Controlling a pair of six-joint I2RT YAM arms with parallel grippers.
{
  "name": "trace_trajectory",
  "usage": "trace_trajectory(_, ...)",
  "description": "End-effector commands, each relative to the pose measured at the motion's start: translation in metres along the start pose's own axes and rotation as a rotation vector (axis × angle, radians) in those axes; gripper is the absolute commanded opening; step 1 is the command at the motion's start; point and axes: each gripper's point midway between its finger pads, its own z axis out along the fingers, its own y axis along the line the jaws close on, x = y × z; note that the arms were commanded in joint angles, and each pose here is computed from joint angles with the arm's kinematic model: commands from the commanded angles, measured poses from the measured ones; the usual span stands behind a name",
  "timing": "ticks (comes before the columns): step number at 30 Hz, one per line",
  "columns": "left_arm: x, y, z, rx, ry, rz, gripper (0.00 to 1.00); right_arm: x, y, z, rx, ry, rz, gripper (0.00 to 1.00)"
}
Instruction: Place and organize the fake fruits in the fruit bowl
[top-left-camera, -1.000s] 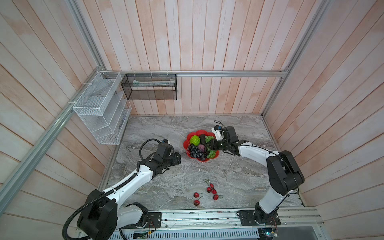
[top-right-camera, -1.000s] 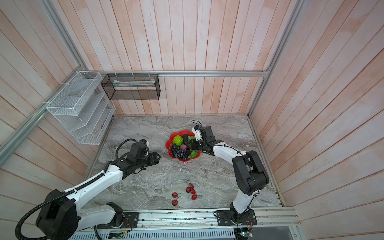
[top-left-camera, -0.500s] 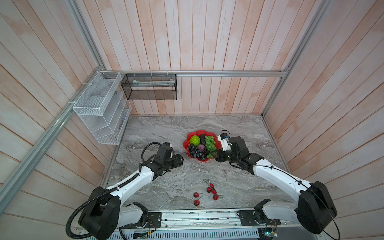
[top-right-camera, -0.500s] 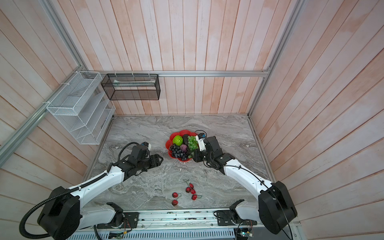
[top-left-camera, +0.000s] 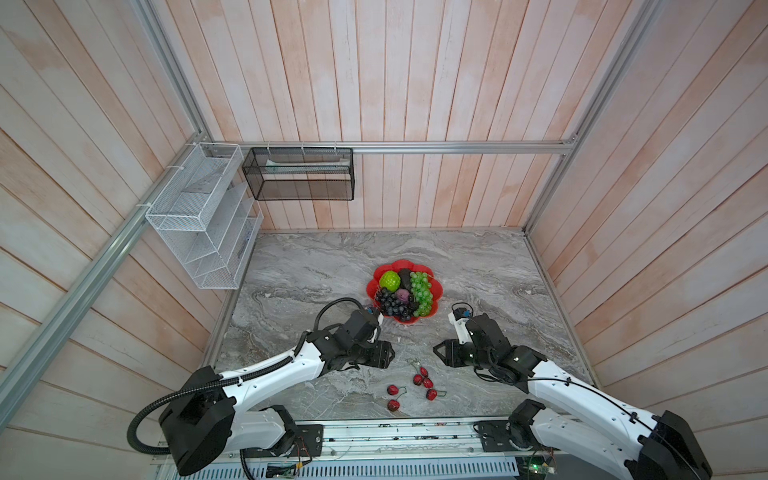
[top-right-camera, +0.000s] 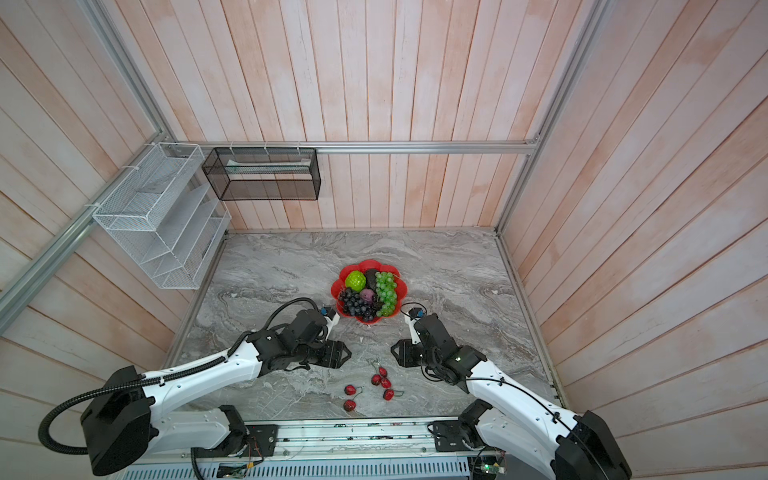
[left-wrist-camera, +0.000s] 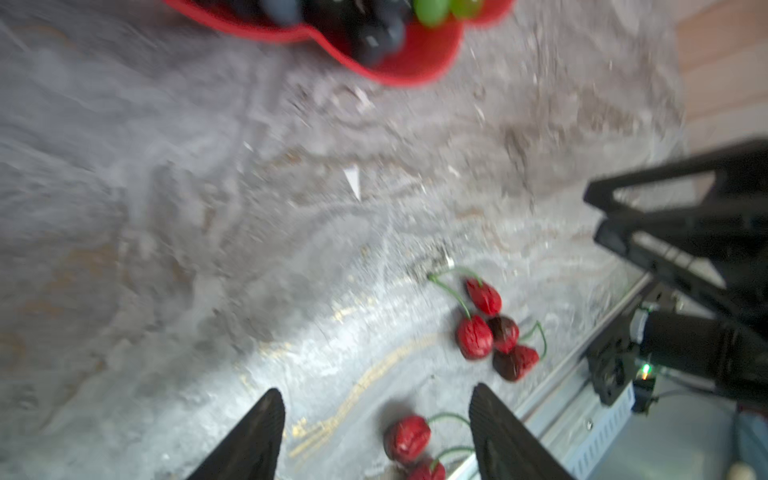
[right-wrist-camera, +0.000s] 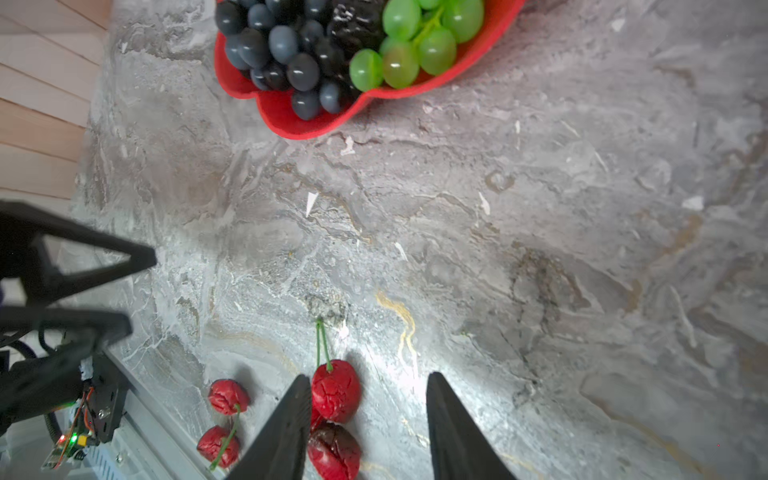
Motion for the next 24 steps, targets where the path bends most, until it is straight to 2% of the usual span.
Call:
trace_trajectory(1, 0.018, -0.013, -0.006, -0.095, 0.037, 0.129, 0.73, -0.007, -0.005, 0.001, 0.027, -0.038, 0.032, 0.51)
trace_trajectory(3, 0.025, -0.026, -0.003, -0.11, 0.048, 0.198, 0.73, -0.011, -0.006, 0.0, 0.035, -0.052, 0.027, 0.58)
trace_trajectory(6, 0.035, -0.038, 0.007, -0.153, 0.076, 0.286, 0.73, -0.016, -0.006, -0.003, 0.031, -0.07, 0.016, 0.61)
trace_trajectory(7, 0.037, -0.04, 0.01, -0.174, 0.083, 0.318, 0.72, -0.018, -0.007, -0.005, 0.028, -0.076, 0.016, 0.65)
trace_trajectory(8, 0.039, -0.043, 0.013, -0.194, 0.089, 0.356, 0.72, -0.019, -0.007, -0.006, 0.025, -0.081, 0.018, 0.74)
trace_trajectory(9, 0.041, -0.044, 0.016, -0.214, 0.093, 0.381, 0.72, -0.02, -0.006, -0.007, 0.014, -0.088, 0.015, 0.75)
trace_trajectory(12, 0.046, -0.047, 0.025, -0.271, 0.108, 0.436, 0.68, -0.023, -0.009, -0.011, 0.014, -0.122, 0.018, 0.77)
trace_trajectory(14, 0.048, -0.042, 0.031, -0.324, 0.12, 0.444, 0.61, -0.025, -0.012, -0.012, 0.02, -0.133, 0.025, 0.77)
trace_trajectory(24, 0.057, -0.037, 0.049, -0.377, 0.161, 0.499, 0.5, -0.023, -0.018, -0.008, 0.01, -0.124, 0.043, 0.75)
